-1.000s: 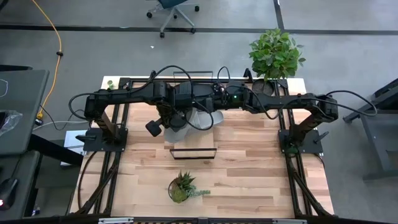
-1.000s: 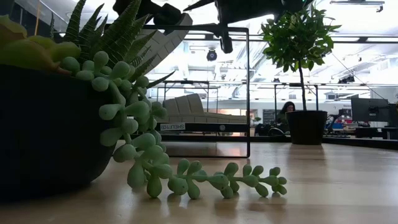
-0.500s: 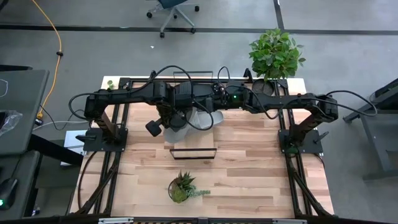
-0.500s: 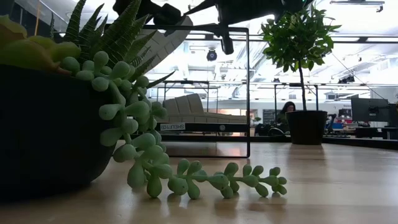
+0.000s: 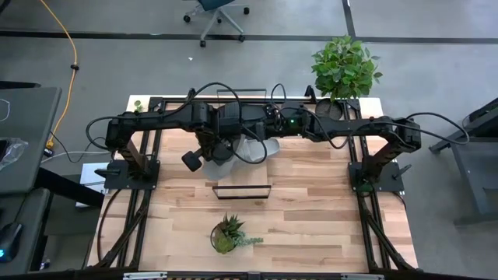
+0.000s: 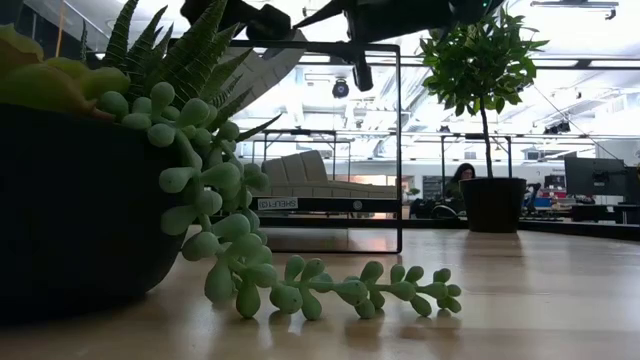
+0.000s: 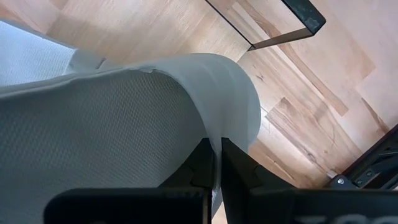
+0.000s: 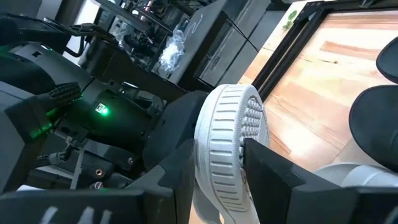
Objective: Pick and place slides into the shelf
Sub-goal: Put the gray slipper slide on the shelf
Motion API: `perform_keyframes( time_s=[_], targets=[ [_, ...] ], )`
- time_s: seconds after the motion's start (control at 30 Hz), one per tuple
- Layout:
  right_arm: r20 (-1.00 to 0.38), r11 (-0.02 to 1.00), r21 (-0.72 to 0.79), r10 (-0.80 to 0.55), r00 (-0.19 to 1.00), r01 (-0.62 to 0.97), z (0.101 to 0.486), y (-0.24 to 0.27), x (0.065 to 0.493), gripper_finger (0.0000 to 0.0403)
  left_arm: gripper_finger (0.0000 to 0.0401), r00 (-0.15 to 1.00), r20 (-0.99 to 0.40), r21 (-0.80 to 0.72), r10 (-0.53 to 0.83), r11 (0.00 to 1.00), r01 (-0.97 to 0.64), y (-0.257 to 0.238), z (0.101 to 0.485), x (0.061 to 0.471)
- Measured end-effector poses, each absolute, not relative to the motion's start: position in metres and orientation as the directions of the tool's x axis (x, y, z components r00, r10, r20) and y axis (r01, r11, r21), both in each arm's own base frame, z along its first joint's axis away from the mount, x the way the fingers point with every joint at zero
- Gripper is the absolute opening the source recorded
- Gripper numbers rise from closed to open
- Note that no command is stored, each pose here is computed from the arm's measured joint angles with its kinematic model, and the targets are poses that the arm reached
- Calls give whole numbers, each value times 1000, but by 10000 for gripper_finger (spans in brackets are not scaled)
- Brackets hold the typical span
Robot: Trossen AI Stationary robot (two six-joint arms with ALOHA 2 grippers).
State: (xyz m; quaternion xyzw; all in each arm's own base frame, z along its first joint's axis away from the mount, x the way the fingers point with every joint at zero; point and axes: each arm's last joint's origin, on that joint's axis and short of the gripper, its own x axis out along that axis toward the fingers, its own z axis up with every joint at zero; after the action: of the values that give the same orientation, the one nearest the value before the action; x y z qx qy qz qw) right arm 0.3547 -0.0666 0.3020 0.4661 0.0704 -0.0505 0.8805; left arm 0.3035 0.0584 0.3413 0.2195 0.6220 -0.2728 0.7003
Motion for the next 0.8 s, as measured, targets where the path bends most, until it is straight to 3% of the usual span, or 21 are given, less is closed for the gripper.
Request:
perform_keyframes(
  time_s=[0.17,0.47,0.8],
  targets=[
    [-160,575,805,-24,987,145,303,-68,355,124,2,79,-991,-30,-108,755,655,59,341,304],
    [-144,567,813,-25,989,132,305,-68,355,172,2,80,-991,-29,-108,756,654,59,341,304],
    [-143,569,812,-25,989,132,305,-68,355,177,1,79,-991,-30,-108,755,655,59,341,304]
  ],
)
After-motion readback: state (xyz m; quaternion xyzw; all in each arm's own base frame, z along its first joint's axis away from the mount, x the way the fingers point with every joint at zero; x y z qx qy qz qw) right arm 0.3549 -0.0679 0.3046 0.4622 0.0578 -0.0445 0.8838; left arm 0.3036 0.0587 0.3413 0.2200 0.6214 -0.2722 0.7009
